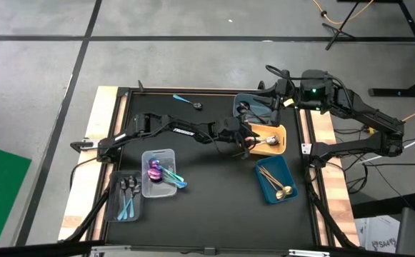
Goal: Sort silverware by color (type)
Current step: Put the light blue spoon into the black bin
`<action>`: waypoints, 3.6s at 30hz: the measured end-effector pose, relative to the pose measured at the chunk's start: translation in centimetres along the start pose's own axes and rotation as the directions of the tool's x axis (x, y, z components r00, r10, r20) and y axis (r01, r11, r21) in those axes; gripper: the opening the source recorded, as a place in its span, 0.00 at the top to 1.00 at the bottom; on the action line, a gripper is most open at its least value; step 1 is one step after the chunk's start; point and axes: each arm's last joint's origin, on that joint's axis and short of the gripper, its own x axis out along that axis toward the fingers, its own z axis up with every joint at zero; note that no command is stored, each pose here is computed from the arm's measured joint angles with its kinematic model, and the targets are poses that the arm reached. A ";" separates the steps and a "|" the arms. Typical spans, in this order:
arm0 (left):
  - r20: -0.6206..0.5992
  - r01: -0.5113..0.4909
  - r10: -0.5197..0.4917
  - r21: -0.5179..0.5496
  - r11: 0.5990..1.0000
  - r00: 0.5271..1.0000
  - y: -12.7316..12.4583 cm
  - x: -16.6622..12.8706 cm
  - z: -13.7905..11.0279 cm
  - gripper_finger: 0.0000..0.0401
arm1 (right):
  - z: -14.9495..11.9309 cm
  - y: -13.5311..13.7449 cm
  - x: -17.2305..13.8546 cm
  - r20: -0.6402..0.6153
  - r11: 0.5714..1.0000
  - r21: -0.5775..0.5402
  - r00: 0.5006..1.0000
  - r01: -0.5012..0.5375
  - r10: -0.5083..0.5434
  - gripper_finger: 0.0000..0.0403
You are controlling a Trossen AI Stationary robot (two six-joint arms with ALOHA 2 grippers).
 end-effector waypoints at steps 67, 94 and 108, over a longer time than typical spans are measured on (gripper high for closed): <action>-0.712 -0.167 0.165 0.069 0.984 0.682 21.1 -18.8 0.9 0.77 | -4.5 0.9 3.3 -0.141 0.984 -0.001 0.975 -0.176 0.174 0.82; -0.753 -0.157 0.337 0.303 0.940 0.564 21.3 -19.4 -4.5 0.77 | -4.5 0.9 3.3 -0.142 0.984 -0.001 0.974 -0.176 0.174 0.82; -0.750 -0.148 0.298 0.263 0.953 0.590 21.7 -19.8 -4.7 0.77 | -4.5 0.9 3.3 -0.142 0.984 -0.001 0.974 -0.177 0.175 0.82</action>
